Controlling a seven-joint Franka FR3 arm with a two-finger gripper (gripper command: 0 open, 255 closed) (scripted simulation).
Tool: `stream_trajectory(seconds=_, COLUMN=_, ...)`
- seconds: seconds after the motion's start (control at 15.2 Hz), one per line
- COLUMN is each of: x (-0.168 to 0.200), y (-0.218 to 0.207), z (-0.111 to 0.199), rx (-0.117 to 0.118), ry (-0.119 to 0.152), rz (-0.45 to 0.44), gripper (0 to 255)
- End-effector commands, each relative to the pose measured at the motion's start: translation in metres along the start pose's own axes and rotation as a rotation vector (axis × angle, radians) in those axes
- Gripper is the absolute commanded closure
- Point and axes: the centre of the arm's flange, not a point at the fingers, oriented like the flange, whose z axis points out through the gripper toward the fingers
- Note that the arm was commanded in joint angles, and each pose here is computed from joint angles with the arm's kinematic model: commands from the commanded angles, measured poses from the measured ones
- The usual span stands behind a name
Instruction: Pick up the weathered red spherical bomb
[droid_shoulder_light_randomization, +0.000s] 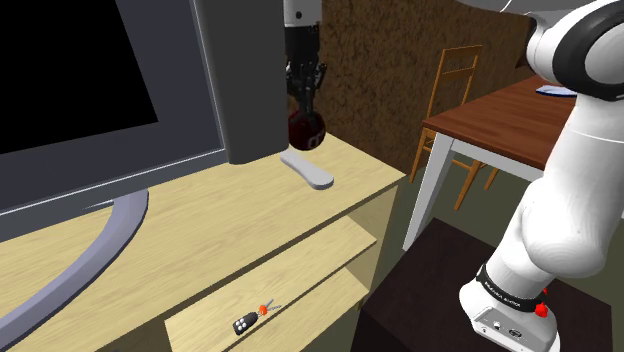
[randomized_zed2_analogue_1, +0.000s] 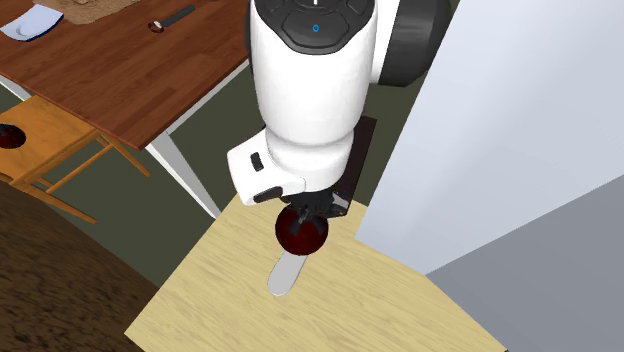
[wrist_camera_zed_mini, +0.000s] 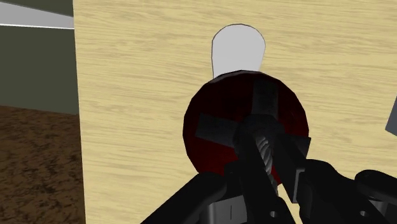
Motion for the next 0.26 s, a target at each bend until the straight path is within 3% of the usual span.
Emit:
stream_trajectory(seconds=0.0, x=-0.0025, y=0.0013, z=-0.0112, rx=0.0, ry=0.0, rz=0.0, gripper=255)
stream_trajectory(seconds=0.2, x=-0.0028, y=0.0016, z=-0.0172, rx=0.0, ry=0.0, rz=0.0, gripper=255)
